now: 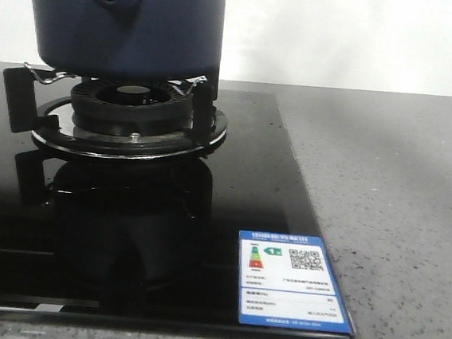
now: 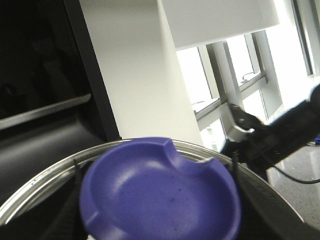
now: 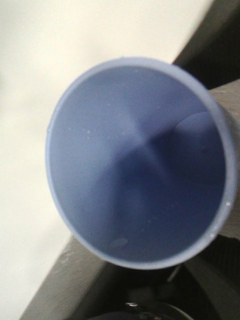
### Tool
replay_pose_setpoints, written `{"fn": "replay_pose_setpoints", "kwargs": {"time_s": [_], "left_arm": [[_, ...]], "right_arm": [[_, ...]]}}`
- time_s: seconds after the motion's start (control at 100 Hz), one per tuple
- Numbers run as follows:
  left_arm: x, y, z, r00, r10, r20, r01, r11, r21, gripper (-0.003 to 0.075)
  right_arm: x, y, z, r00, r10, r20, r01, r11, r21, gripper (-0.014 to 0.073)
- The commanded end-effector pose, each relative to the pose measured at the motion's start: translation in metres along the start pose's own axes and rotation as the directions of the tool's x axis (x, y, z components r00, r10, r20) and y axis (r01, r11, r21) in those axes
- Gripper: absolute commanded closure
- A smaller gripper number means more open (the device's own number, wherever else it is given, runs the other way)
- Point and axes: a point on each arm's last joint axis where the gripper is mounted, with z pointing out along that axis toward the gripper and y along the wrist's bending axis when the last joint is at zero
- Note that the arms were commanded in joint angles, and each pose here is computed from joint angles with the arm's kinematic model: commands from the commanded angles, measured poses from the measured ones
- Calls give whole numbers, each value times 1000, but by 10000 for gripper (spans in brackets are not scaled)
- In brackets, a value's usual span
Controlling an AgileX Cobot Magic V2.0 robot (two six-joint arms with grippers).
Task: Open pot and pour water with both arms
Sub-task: 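Set the cup back on the counter and open the right gripper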
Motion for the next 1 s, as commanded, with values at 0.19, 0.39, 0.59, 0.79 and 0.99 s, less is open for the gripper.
{"fn": "replay_pose_setpoints", "kwargs": {"time_s": [0.19,0.39,0.59,0.79,0.99], "left_arm": [[15,4,9,993,-116,8,116,993,16,467],[21,5,11,991,-131,-5,131,991,20,467],[28,8,15,990,-135,-30,135,991,21,467],[37,12,21,987,-154,-53,156,987,26,467],[53,15,30,980,-175,-95,181,981,67,467]], "right_arm": [[98,11,-23,945,322,59,-327,918,224,263],[139,24,-19,916,401,-25,-382,890,250,263],[134,22,-25,921,390,18,-380,885,267,194],[127,22,-35,924,377,65,-380,884,273,-49],[116,23,-54,923,356,143,-382,885,266,-59]]}}
